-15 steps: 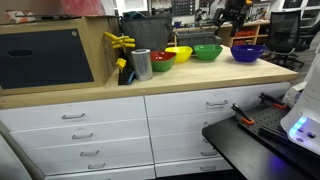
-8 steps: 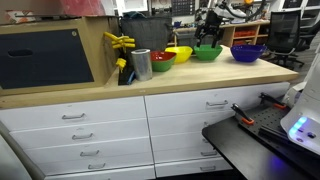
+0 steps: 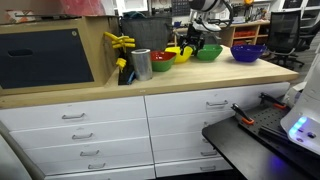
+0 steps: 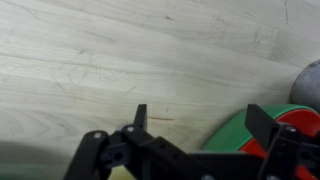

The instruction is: Remove the red bowl from the green bowl then move the green bowl at the front to the right and push the red bowl to the left.

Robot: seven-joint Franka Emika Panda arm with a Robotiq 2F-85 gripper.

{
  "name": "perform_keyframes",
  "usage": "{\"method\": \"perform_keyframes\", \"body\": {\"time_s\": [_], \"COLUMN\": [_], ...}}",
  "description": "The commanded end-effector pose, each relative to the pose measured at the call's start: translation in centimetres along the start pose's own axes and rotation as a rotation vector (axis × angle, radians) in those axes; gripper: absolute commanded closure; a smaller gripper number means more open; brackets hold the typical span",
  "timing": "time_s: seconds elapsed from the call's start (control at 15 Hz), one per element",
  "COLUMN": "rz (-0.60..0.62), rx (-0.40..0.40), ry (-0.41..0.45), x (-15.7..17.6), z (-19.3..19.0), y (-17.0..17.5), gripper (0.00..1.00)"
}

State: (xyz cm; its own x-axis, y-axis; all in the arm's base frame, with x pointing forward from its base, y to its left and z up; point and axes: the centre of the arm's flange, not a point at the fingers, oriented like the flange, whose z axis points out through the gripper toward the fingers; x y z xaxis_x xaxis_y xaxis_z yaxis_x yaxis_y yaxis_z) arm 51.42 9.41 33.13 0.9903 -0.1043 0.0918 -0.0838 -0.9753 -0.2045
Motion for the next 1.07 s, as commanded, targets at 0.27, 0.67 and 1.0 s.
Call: {"method": "perform_keyframes", "body": {"time_s": [0.27, 0.67, 1.0], "rz": [0.083, 0.108, 0.105], "rx": [0.034, 0.02, 0.015], "ry": [0.082, 0.164, 0.199], "x": [7.0, 9.7, 10.9], "z": [-0.1, 1.3, 2.1], "y": [-3.4, -3.3, -4.0], "gripper": [0.0, 0.0, 0.26]}}
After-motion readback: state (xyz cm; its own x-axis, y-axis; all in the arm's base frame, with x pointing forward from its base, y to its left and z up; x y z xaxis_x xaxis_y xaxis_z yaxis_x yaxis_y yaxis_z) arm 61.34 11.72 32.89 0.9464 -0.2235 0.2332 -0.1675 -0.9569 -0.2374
